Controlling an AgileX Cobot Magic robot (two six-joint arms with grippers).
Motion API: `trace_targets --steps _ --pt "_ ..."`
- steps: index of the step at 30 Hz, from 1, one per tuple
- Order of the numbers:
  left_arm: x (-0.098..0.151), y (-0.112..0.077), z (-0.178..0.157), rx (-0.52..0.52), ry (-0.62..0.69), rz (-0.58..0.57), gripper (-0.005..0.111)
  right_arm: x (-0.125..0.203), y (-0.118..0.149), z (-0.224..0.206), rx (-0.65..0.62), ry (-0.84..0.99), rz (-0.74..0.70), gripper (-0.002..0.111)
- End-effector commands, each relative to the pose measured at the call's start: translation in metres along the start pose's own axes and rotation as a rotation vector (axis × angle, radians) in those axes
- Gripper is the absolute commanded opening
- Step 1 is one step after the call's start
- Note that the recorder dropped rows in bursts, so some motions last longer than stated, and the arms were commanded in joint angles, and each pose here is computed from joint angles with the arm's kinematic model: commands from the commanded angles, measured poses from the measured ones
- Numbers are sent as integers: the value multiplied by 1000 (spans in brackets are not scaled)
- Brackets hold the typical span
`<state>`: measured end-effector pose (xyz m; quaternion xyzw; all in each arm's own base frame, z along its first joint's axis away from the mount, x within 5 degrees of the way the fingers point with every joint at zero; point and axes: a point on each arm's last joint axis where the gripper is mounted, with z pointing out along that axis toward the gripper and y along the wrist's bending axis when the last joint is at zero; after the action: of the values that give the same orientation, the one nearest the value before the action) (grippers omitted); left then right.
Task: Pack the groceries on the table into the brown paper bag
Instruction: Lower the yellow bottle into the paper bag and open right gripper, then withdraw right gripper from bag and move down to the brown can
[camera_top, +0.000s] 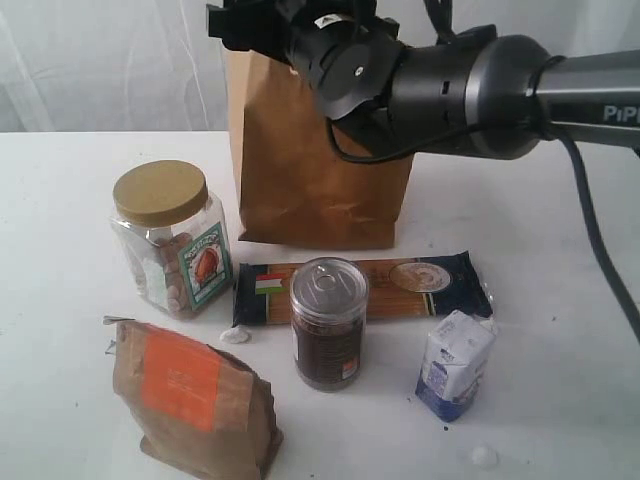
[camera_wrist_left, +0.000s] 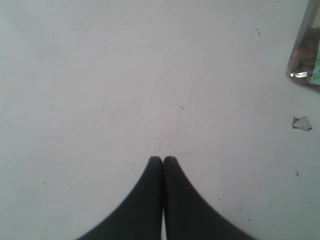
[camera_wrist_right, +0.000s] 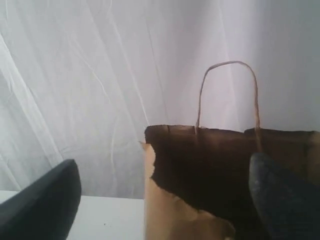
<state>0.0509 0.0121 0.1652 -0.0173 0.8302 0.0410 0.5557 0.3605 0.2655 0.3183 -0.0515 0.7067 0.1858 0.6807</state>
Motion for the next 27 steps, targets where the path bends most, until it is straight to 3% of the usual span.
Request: trace_targets --steps 1,6,12,19,27 --pt "1 0 0 3 -2 5 0 -18 6 -11 -69 22 -47 84" --pt "1 0 0 3 -2 5 0 -36 17 -29 -210 86 -262 84" --pt "1 0 0 3 -2 5 0 -54 26 -51 -357 149 -284 84" --pt "1 0 0 3 -2 5 0 -73 26 -64 -379 110 -323 84" --pt "1 0 0 3 -2 5 0 -68 27 -68 -417 148 -356 84"
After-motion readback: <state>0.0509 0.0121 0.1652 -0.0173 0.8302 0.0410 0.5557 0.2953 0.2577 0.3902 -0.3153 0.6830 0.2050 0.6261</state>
